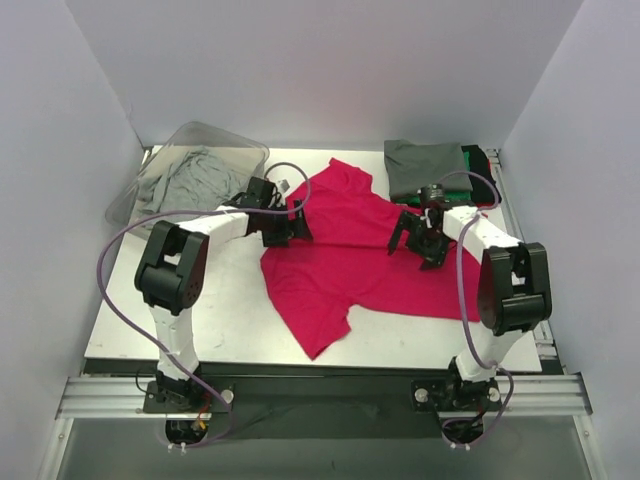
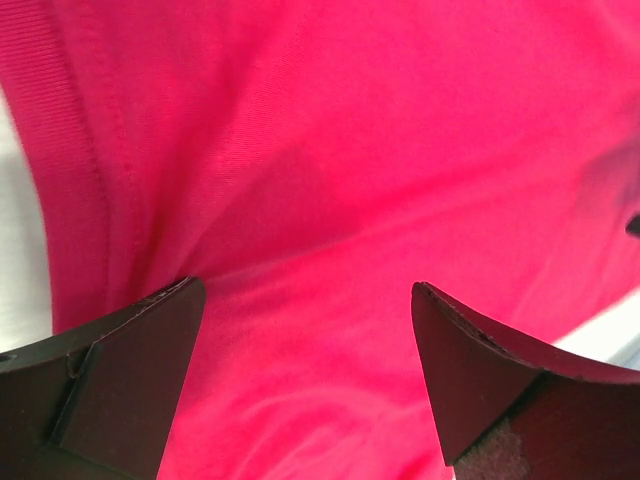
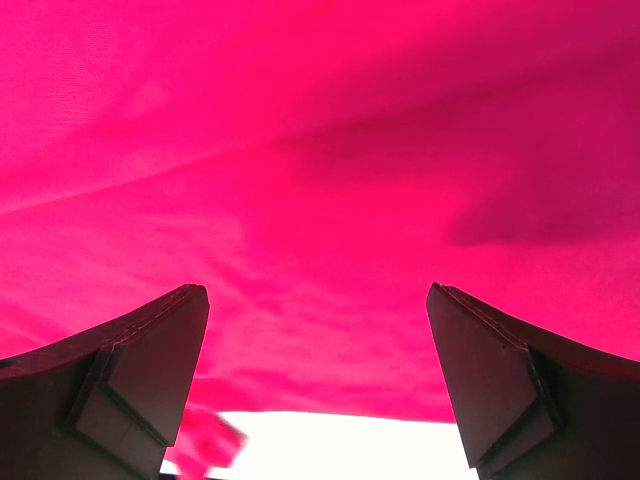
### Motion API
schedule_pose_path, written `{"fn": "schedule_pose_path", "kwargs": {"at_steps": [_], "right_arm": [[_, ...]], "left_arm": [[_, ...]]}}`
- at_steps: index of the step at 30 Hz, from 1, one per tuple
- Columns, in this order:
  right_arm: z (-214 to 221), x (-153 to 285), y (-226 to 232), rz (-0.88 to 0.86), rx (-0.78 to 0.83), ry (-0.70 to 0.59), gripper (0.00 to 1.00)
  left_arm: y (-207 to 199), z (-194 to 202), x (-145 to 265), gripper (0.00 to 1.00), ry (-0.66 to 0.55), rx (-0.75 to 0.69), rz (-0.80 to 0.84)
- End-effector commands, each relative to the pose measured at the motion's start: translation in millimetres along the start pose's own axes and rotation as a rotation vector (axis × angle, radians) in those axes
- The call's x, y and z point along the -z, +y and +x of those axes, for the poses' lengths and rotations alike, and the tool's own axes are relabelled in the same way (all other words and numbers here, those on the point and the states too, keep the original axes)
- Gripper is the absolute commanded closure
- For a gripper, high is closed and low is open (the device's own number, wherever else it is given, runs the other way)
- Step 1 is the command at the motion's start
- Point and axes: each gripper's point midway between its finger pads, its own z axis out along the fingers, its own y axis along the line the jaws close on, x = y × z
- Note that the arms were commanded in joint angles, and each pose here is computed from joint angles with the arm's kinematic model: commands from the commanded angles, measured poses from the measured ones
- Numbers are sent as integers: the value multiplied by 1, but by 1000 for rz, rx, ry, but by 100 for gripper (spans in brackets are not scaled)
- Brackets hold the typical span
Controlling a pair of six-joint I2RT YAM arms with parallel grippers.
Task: Fold and stack the t-shirts
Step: Flatten out the tshirt
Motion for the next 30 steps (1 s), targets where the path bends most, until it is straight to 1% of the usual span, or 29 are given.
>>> {"fn": "schedule_pose_path", "kwargs": {"at_steps": [1, 5, 8, 11, 15, 18, 22, 26, 30], "right_arm": [[7, 1, 23, -9, 26, 23, 3], [15, -6, 38, -10, 54, 44, 3], [15, -3, 48, -21, 71, 40, 3], [11, 5, 52, -31, 69, 21, 3], [16, 9, 48, -26, 66, 21, 3], [26, 9, 41, -16, 57, 39, 3], [41, 4, 30, 10, 58, 68, 3], [49, -3, 23, 36, 60, 89, 3], [51, -8, 21, 50, 67, 97, 3]], "left_arm": [[65, 27, 6, 3, 91, -21, -206], [65, 15, 7, 3, 91, -78, -208], [57, -3, 10, 3, 69, -112, -206], [39, -25, 21, 3, 12, -148, -185], [14, -40, 41, 3, -43, -181, -163], [1, -32, 55, 3, -50, -178, -153], [-5, -5, 60, 3, -9, -130, -124], [7, 32, 53, 3, 61, -57, -101], [25, 50, 47, 3, 120, -40, -139]]}}
